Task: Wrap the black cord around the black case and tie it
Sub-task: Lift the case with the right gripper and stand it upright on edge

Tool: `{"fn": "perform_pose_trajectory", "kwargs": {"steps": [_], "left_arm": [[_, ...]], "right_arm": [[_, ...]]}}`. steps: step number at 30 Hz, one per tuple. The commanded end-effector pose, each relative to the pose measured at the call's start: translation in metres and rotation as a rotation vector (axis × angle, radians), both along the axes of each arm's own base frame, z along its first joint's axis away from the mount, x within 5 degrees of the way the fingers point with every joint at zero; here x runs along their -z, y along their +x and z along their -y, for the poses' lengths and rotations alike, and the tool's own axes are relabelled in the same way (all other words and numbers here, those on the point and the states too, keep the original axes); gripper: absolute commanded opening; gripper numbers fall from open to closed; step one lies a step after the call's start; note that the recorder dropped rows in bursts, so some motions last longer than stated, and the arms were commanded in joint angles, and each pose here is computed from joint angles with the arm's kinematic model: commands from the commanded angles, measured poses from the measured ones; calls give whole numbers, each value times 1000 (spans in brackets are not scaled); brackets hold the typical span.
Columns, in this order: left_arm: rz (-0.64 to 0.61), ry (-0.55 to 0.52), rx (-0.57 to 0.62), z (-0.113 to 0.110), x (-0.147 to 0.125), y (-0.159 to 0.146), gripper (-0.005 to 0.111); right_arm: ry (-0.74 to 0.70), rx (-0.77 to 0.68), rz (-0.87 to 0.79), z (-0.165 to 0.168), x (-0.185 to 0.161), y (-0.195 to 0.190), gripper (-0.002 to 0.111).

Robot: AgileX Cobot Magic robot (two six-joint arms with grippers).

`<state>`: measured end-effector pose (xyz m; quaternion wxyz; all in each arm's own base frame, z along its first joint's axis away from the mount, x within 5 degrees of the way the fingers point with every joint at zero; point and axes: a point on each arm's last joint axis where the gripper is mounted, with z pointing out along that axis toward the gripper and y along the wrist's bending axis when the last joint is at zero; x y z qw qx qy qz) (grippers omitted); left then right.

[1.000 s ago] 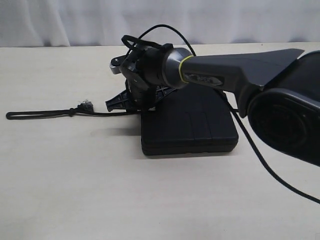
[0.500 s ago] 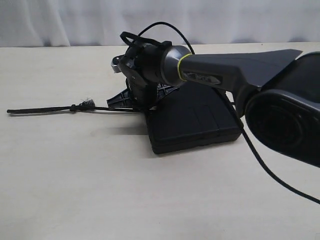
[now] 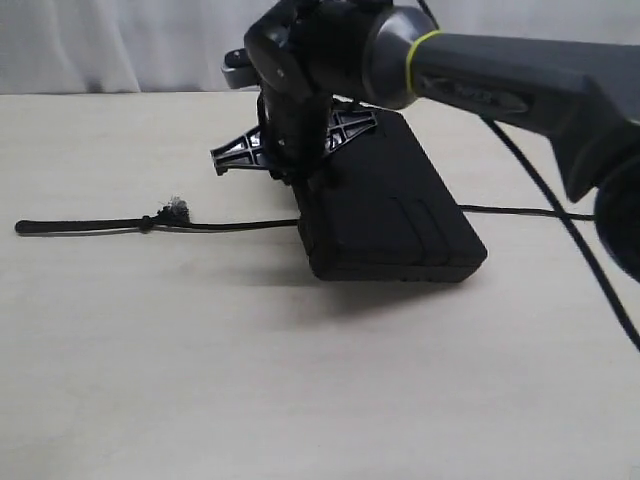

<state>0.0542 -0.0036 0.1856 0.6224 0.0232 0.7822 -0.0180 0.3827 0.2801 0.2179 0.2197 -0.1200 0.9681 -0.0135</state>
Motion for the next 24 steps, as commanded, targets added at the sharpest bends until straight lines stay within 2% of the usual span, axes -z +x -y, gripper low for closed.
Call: {"fn": "perform_pose_trajectory", "kwargs": {"steps": [1,5,15,19,24], "left_arm": [[4,-11,-2,0,0,0,0],[4,-7,-2,0,0,0,0],[4,-7,-2,0,0,0,0],[4,-7,-2,0,0,0,0],[4,-7,-2,0,0,0,0]], "right_arm": [[65,-6,46,26,-51,1,4],[213,-14,3,51,-83,0,4],[543,-35,-102,104,-126,1,4],[705,-114,-244,120,-116,-2,4],[843,-62,-276,133,-76,4,4]]}}
